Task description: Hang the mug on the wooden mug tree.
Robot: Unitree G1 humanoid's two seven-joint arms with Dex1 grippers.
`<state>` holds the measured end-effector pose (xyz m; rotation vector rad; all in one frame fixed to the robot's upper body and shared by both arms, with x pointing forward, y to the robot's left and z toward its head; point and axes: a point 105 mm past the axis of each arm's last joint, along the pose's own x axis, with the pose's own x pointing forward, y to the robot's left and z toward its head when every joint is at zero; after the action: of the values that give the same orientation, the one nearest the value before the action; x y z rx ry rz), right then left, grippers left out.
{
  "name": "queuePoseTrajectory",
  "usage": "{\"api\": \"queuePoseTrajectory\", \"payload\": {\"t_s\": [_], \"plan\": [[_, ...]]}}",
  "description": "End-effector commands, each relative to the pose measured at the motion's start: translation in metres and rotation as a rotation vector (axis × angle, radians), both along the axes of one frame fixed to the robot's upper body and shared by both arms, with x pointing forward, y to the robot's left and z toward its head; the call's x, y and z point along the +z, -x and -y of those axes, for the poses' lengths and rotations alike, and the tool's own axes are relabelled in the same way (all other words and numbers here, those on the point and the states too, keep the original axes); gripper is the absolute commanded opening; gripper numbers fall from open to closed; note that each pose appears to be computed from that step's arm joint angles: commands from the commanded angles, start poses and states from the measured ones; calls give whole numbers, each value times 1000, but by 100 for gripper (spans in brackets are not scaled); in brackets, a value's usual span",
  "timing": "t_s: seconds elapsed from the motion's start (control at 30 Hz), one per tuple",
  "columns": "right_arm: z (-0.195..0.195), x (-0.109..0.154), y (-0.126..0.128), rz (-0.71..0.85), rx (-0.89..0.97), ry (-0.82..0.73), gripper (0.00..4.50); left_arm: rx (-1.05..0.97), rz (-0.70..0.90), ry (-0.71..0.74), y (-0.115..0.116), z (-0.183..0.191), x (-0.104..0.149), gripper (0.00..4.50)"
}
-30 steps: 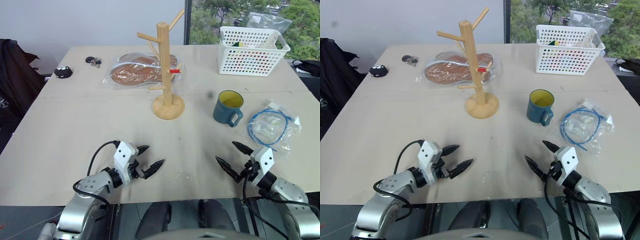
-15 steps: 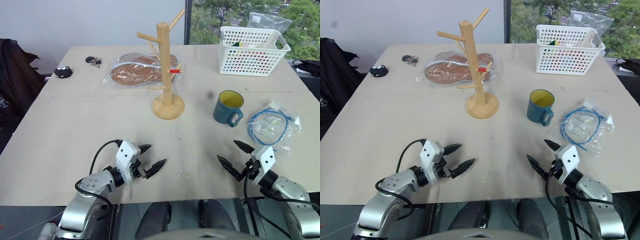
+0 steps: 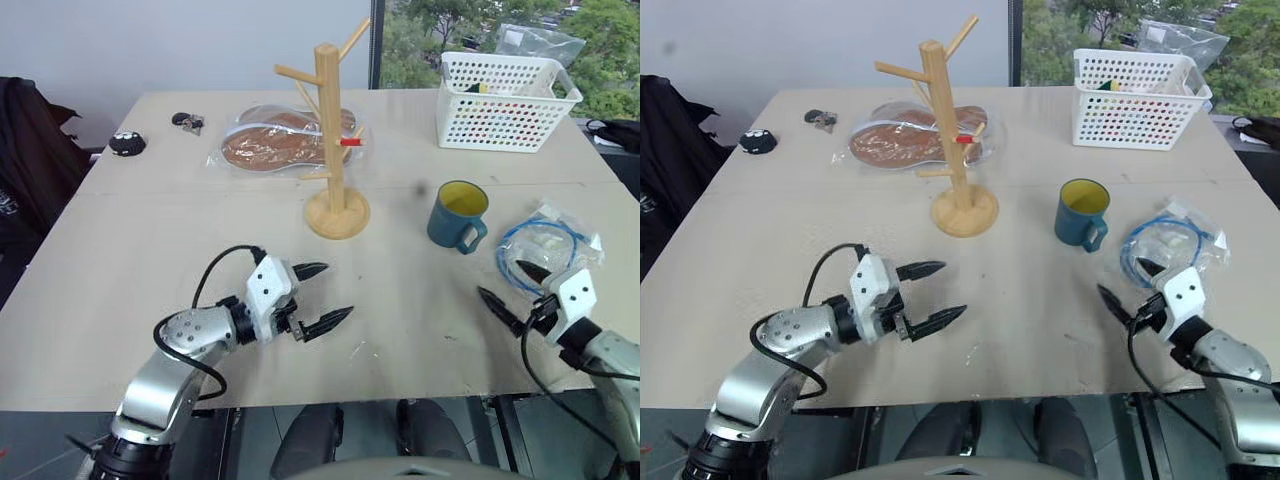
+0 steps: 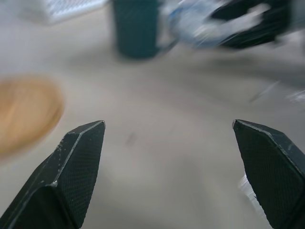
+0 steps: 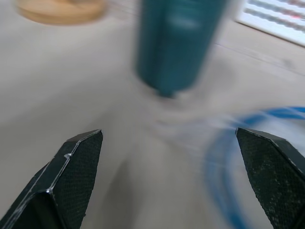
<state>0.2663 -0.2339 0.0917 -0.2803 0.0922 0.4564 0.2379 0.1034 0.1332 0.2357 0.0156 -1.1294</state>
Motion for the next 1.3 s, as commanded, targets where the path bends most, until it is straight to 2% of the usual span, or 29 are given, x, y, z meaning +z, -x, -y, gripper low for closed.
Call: {"api": "queuePoseTrajectory", "payload": {"t_s": [0.03,0.1,0.27,0.37,0.43,0.47,0.6,0.73,0.87,1.03,1.2,1.23,1.3], "plan": [[19,-20,-4,-139,-85,71,450,-161,25,20,17,18,21,440],[24,-34,-6,-232,-123,78,450,-198,37,10,18,22,27,440],[15,-32,-8,-361,-125,-107,450,-204,29,-8,16,24,30,440],[15,-31,-8,-385,-130,-122,320,-173,33,-29,11,22,26,450],[17,-31,-9,-385,-140,-109,213,-168,31,-36,11,21,24,450],[20,-30,-11,-376,-151,-95,185,-167,31,-35,11,21,24,450],[41,-25,-17,-325,-239,-20,9,-167,37,-32,9,22,24,450],[74,-19,-14,-301,-352,46,3,-177,54,-39,5,21,28,450],[128,-9,4,-307,-528,119,3,-215,73,-30,5,26,36,450],[171,-5,31,-358,-690,140,3,-252,77,-17,8,34,41,450],[172,-2,35,-363,-661,150,3,-277,75,-22,11,38,39,450],[170,-2,35,-369,-648,151,48,-280,76,-23,11,39,39,450],[163,0,37,-380,-604,145,97,-283,79,-24,10,39,40,450]]}}
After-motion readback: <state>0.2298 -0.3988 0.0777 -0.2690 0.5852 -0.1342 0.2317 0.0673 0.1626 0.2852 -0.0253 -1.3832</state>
